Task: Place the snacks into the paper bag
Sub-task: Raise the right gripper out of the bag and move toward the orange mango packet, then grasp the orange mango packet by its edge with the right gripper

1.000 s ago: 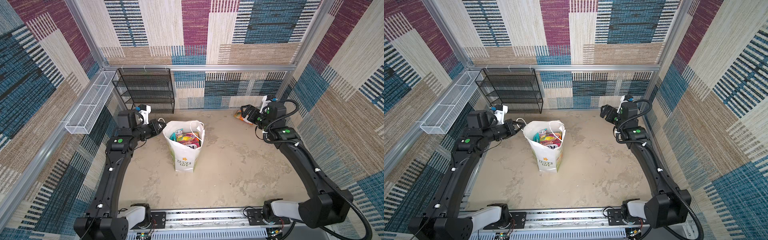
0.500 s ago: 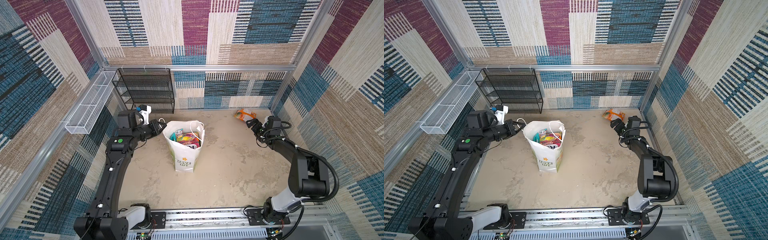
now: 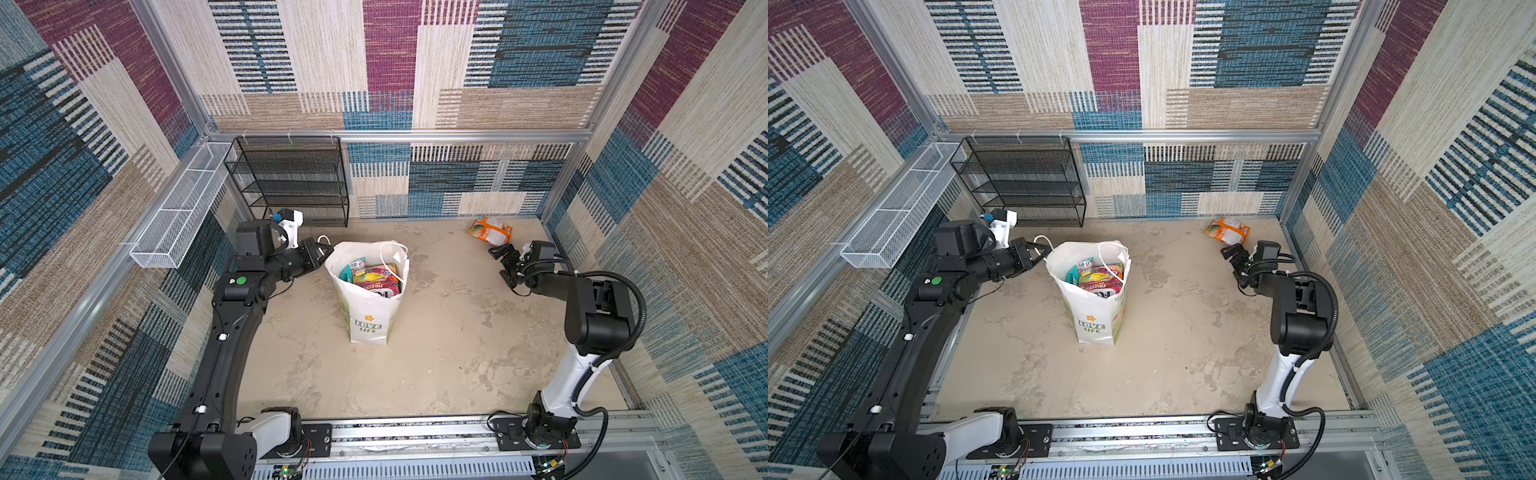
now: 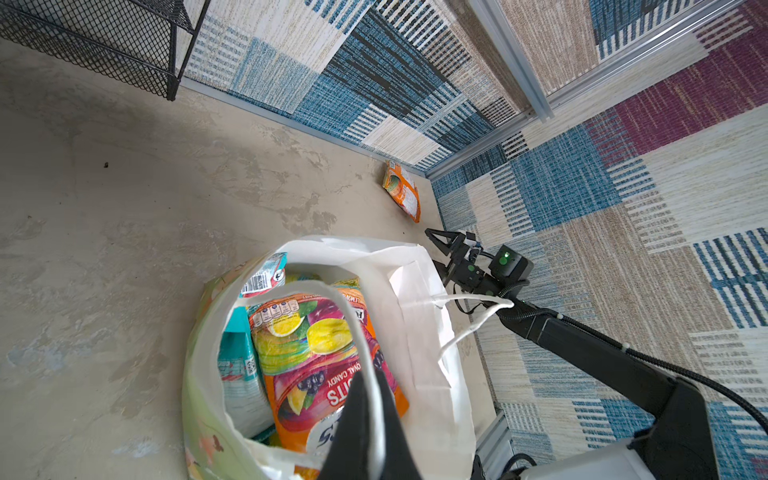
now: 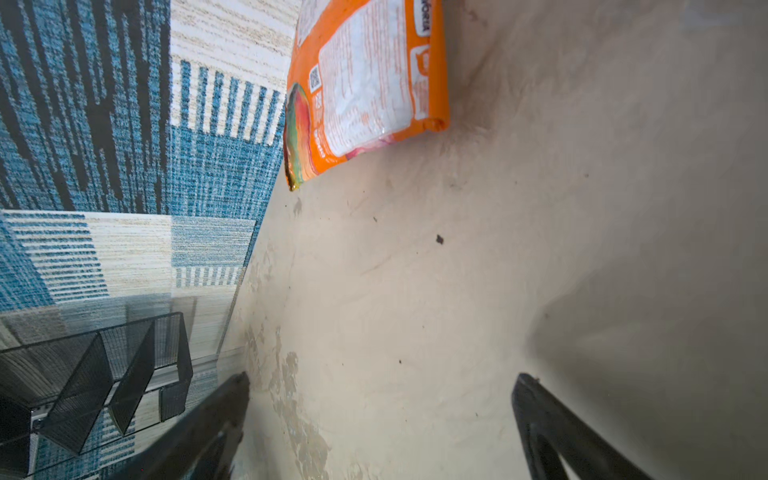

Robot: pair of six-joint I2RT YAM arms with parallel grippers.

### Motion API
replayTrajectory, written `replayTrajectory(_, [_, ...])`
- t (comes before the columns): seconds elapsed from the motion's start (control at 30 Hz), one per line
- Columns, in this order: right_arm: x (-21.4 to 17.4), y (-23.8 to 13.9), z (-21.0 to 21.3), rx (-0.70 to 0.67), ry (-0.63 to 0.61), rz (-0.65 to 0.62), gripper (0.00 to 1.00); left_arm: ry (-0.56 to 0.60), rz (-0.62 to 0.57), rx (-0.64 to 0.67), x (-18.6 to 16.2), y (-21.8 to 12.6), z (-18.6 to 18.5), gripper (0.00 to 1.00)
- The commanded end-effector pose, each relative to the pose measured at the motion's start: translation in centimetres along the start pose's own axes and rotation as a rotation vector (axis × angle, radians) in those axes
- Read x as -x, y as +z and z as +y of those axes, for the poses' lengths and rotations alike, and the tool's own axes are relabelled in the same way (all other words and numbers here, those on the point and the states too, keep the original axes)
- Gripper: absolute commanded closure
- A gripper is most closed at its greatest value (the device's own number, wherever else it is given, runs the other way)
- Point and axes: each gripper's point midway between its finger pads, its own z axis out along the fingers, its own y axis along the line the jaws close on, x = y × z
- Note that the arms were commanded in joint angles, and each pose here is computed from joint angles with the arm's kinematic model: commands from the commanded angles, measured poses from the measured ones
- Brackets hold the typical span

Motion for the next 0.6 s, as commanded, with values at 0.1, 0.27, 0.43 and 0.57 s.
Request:
replayTrajectory(0.1, [0.8,1.5,0.7,0.062,0.037,0.015,0.00,0.008,-0.018,-0.020,0.5,0.0,-0.4,0.96])
replayTrajectory(0.27, [1.8,2.9,-0.2,0.061,0.098,0.018,0.02,0.005,-0.016,-0.016,0.5,0.1,-0.3,0.96])
replayTrajectory(0.43, [3.2,3.6,-1.6,0.048,0.181,-0.017,0.05,0.010,-0.017,-0.015,0.5,0.0,-0.4,0.96])
replayTrajectory(0.57, [4.7,3.8,-2.3,0.065,0.246,-0.064,0.08,0.010,-0.018,-0.015,0.5,0.0,-0.4,0.96])
